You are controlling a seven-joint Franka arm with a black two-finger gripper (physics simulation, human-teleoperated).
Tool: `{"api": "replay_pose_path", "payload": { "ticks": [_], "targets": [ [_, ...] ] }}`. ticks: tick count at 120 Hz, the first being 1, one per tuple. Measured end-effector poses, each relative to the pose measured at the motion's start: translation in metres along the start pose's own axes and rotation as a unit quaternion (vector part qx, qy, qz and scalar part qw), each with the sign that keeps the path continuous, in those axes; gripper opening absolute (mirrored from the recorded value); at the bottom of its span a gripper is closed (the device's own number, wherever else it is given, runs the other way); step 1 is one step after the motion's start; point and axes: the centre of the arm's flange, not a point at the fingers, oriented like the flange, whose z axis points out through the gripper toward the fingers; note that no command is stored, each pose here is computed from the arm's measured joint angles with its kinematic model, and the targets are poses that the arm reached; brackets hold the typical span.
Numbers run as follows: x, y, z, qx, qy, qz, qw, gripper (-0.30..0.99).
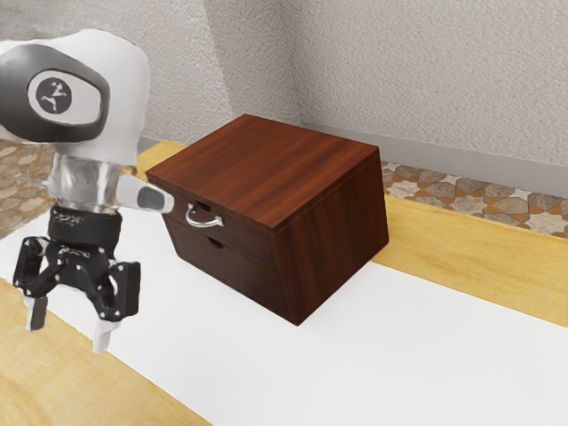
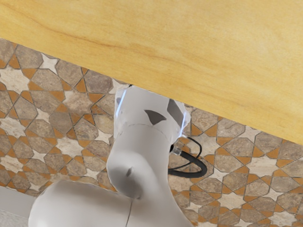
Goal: Pull the drawer handle with one arm to open the drawer
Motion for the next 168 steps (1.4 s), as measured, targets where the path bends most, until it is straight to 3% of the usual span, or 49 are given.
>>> {"api": "replay_pose_path", "payload": {
  "ticks": [10,23,36,44,58,78,99,132,168],
  "targets": [
    [0.027,0.013,-0.005,-0.044,0.092,-0.071,0.992,0.69],
    [0.028,0.023,-0.039,-0.105,0.192,-0.145,0.965,0.69],
    [0.017,0.008,-0.068,-0.159,0.233,-0.225,0.933,0.69],
    [0.0,-0.014,-0.091,-0.188,0.253,-0.289,0.904,0.69],
    [0.002,-0.022,-0.097,-0.205,0.242,-0.361,0.877,0.69],
    [0.045,-0.064,-0.066,-0.23,0.214,-0.462,0.829,0.69],
    [0.072,-0.079,-0.062,-0.27,0.229,-0.506,0.787,0.69],
    [0.109,-0.077,-0.061,-0.304,0.242,-0.525,0.757,0.69],
    [0.137,-0.075,-0.054,-0.314,0.247,-0.528,0.749,0.69]
  ]
}}
